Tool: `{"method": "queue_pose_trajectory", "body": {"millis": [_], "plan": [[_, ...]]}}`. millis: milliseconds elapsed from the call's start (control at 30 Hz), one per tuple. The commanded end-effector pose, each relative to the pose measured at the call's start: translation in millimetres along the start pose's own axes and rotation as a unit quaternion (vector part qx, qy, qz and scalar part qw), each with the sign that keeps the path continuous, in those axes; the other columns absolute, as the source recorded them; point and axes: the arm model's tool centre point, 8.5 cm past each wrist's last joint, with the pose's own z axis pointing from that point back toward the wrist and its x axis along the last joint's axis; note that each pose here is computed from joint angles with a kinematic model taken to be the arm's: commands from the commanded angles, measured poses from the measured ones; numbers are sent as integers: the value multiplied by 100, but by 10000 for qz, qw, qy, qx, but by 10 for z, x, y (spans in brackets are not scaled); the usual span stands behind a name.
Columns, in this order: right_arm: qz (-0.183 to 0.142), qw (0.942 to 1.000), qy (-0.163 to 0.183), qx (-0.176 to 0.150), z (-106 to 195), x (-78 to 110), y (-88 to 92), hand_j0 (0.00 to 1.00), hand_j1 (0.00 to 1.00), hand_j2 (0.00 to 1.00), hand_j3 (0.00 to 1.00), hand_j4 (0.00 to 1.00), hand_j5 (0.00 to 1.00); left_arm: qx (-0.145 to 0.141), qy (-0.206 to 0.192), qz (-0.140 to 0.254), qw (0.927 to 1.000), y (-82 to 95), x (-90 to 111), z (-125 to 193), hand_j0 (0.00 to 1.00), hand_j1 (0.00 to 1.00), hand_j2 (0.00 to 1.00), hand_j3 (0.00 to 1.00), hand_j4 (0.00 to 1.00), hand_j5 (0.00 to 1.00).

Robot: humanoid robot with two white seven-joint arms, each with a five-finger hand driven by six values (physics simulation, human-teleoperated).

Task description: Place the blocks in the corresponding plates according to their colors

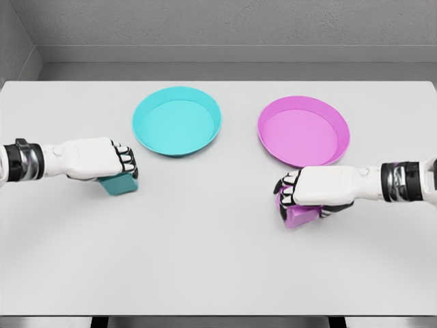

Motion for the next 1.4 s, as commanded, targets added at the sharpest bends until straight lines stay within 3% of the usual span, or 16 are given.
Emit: {"method": "queue_pose_trajectory", "body": {"millis": [0,133,267,400,533,800,867,900,933,1100,1233,1367], "plan": [[-13,10000,21,-38,15,-8,-19,52,52,52,52,52,52,182,38,74,9998,86,-33,48,49,49,49,49,49,49],[103,9997,134,-148,75,-57,-148,49,49,49,49,49,49,506,263,113,9983,266,-175,202,50,50,50,50,50,50],[-37,9984,523,-208,98,-157,-224,49,49,49,49,49,49,860,460,94,9952,445,-293,258,50,50,50,50,50,50],[-376,9926,1130,-256,126,-292,-249,49,49,49,49,49,49,1228,410,101,9915,689,-353,21,50,50,50,50,50,50],[-513,9868,1475,-433,89,-369,-412,49,49,49,49,49,49,1480,257,76,9886,906,-322,-255,50,50,50,50,50,50],[-753,9738,2054,-617,151,-504,-578,49,49,49,49,49,49,1435,328,306,9886,965,-449,-726,51,51,51,51,51,51],[-918,9667,2301,-643,175,-556,-582,49,49,49,49,49,49,1393,303,306,9893,989,-453,-803,51,51,51,51,51,51],[-963,9646,2349,-711,154,-567,-624,49,49,49,49,49,49,1401,269,306,9893,1000,-432,-831,56,56,56,56,56,56],[-1034,9613,2431,-784,131,-581,-670,49,49,49,49,49,49,1447,255,332,9886,1014,-434,-825,100,100,100,100,100,100],[-1171,9515,2688,-933,174,-639,-763,49,49,49,49,49,49,1641,270,529,9847,1031,-514,-649,100,100,100,100,100,100],[-1372,9425,2868,-1032,128,-676,-816,49,49,49,49,49,49,1761,397,934,9791,875,-679,-192,100,100,100,100,100,100],[-1601,9349,2968,-1110,-2,-744,-864,50,50,50,50,50,50,1623,668,956,9798,730,-779,360,100,100,100,100,100,100]]}}
